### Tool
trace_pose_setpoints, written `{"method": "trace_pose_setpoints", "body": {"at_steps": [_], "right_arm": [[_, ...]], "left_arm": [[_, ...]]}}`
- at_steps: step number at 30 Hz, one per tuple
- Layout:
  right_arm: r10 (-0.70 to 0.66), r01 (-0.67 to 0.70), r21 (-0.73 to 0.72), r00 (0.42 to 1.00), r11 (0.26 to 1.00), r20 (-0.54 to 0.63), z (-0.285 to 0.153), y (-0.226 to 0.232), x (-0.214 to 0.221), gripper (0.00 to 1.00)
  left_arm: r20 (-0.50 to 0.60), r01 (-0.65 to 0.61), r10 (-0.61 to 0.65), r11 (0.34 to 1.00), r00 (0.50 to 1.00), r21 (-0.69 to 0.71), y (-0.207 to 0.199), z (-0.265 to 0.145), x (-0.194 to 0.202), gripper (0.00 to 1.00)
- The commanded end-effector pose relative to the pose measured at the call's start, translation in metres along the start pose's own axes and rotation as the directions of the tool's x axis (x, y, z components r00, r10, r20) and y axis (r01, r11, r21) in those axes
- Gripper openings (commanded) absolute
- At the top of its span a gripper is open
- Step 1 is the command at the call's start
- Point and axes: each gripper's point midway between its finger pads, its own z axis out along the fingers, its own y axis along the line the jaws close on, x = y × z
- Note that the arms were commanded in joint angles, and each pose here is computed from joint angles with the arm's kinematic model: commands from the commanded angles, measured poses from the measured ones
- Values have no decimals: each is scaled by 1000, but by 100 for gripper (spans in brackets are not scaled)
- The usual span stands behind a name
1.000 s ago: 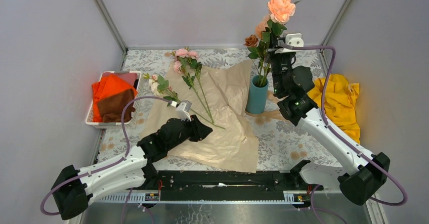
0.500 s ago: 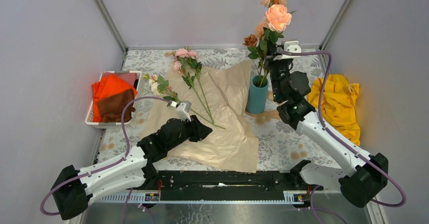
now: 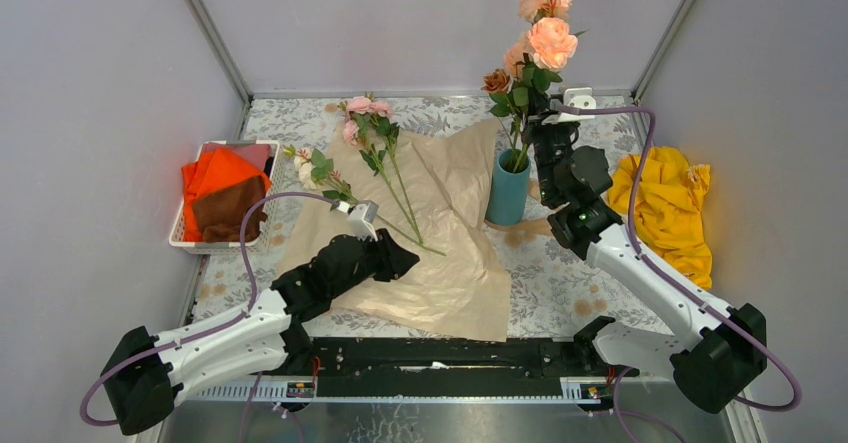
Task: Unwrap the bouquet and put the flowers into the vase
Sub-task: Insert the fake flower into the vase.
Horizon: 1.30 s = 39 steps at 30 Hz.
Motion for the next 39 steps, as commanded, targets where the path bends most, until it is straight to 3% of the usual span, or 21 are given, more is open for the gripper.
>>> {"method": "trace_pose_setpoints", "body": {"at_steps": [1,13,31,39], "right_arm": [[74,-76,12,994,997,80,-2,-7,-24,0],[84,-84,2,996,996,33,-5,-5,-5,0],[92,-92,-1,995,996,-29,-18,-6,17,17],[101,-102,-20,993,995,-54,-24,-4,25,34]], "left_arm": [[28,2,-2,1000,1000,4,0,0,-3,32],[25,2,-2,1000,1000,10,-2,2,-3,32],[17,2,-2,1000,1000,11,-2,4,-1,32],[19,8,-8,1000,1000,11,-1,3,-1,32]]}}
